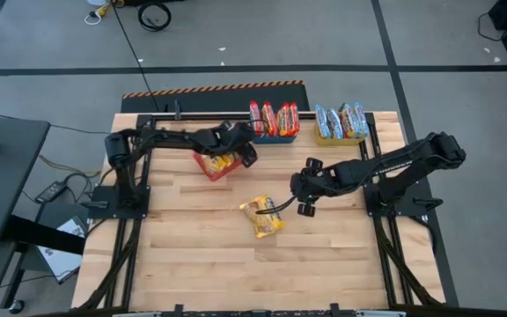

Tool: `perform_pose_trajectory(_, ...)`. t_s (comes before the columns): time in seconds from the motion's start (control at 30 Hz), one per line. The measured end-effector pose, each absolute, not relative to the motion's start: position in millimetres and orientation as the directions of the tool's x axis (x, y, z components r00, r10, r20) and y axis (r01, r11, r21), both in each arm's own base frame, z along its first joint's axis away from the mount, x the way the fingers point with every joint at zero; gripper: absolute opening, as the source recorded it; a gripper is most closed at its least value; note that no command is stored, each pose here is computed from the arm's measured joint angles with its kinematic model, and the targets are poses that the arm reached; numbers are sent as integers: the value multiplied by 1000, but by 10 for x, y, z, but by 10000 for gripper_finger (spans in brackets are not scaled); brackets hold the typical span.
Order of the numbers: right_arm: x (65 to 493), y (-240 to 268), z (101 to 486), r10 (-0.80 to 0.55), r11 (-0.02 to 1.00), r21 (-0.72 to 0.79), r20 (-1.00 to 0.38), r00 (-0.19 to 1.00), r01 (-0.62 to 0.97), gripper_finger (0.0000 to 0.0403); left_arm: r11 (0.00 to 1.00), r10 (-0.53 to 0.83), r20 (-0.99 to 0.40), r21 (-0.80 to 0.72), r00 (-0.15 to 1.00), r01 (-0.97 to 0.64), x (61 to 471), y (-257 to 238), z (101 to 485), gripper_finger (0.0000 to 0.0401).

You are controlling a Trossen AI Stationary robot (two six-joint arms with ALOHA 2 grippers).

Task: Sort Maruchan noodles
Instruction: Adjust the yellow noodle packs on the red bin

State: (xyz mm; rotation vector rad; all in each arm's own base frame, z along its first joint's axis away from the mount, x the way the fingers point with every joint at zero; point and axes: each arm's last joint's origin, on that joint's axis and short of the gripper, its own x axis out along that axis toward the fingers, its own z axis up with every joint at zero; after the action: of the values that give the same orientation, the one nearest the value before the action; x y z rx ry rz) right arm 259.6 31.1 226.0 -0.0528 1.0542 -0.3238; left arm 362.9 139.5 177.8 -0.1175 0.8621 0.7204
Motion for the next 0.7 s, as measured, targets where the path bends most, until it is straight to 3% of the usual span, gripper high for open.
perform_pose_trajectory(0.17, 2590, 320, 2259, -280, 954, -193, -849, 448, 230, 171, 772, 476, -826, 228, 302, -594, 3521, 1285, 1940, 172)
perform_pose_trajectory(0.43, 2588, 316, 2259, -288, 951, -201, -847, 446, 233, 171, 850, 278, -959, 218, 56, -480, 3183, 1095, 2084, 172)
perform_pose_trajectory(0.7, 2598, 314, 2264, -291, 951, -204, -841, 456, 231, 171, 881, 273, -962, 253, -8, -400, 3132, 1017, 2112, 172)
